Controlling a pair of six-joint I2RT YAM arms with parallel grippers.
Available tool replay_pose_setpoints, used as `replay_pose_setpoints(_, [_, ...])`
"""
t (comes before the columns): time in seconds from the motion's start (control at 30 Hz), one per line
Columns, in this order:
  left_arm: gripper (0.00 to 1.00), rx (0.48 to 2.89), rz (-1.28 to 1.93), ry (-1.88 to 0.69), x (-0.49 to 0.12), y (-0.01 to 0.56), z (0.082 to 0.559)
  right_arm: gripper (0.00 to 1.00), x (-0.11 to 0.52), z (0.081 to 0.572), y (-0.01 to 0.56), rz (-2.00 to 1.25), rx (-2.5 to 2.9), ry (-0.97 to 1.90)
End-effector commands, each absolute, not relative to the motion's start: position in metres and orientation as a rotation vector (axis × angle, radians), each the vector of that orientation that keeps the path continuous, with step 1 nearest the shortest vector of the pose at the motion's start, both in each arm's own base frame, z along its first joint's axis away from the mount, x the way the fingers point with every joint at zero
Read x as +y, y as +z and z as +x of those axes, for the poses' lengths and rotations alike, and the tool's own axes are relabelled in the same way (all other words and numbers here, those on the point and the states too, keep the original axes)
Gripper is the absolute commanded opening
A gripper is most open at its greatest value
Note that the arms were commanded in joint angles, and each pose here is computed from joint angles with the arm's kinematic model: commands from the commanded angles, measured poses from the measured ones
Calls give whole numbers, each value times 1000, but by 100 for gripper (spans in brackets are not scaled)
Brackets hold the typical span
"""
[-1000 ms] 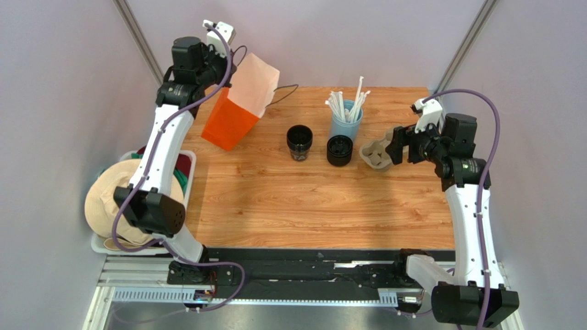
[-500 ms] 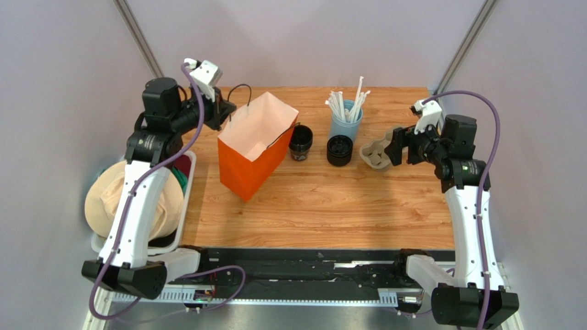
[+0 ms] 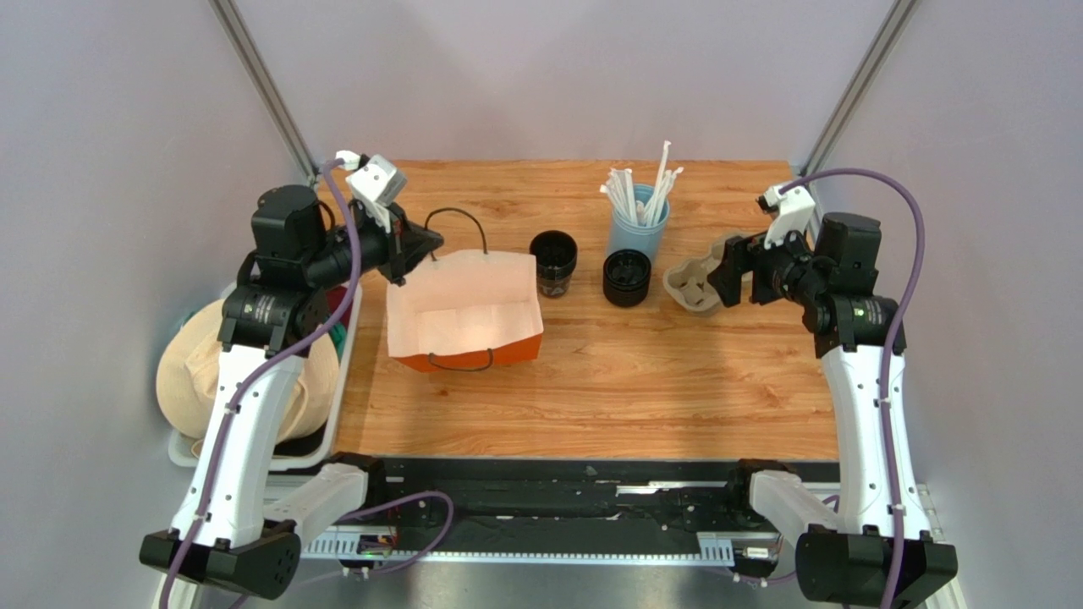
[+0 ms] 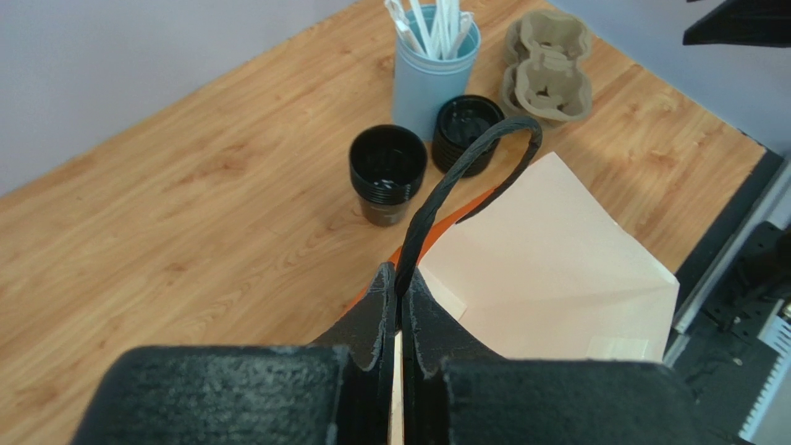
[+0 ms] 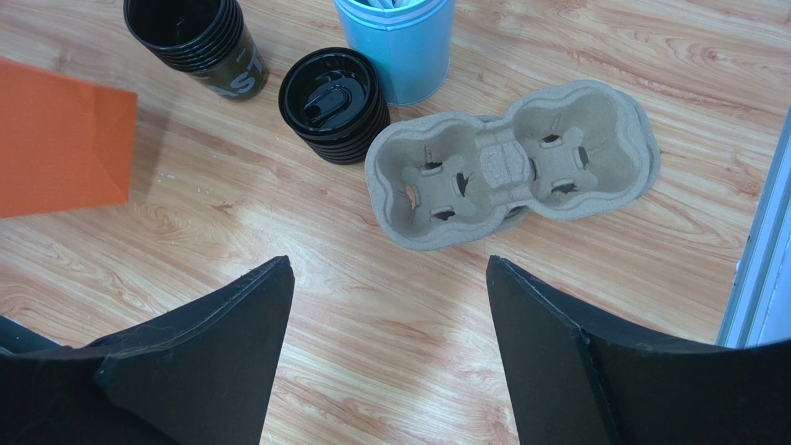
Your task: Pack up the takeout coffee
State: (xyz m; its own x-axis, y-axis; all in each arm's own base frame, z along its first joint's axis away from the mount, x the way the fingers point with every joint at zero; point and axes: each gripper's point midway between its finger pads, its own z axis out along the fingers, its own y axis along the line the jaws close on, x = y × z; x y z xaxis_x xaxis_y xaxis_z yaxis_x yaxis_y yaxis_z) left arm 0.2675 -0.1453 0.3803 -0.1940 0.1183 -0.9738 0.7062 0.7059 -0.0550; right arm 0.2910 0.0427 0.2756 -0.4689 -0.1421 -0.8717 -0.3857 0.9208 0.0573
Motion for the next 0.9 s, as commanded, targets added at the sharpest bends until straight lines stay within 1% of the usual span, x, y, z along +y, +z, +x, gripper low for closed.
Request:
replay_pose_setpoints(0.0, [1, 1702, 691, -721, -160, 378, 262, 81, 46, 295, 285, -382, 2012, 306])
replay_pose_setpoints(0.1, [1, 1728, 656, -764, -163, 377, 263, 81, 45, 295, 283, -382, 2016, 305])
replay_pose_setpoints(0.47, [0, 1841, 464, -775, -157, 363, 282, 81, 37, 304, 281, -355, 2034, 259])
replay_pose_setpoints(0.6, [12, 1849, 466, -756, -155, 354, 282, 81, 31, 315, 277, -379, 2083, 229])
replay_pose_setpoints(0.77, [23, 1841, 463, -698, -148, 353, 282, 82, 15, 339, 266, -496, 2160, 122])
replay_pose_setpoints(0.8, [26, 1836, 464, -688, -147, 354, 282, 82, 13, 341, 263, -511, 2173, 116])
replay_pose_setpoints(0.87, [27, 1821, 458, -665, -144, 357, 282, 82, 10, 350, 257, -534, 2210, 111])
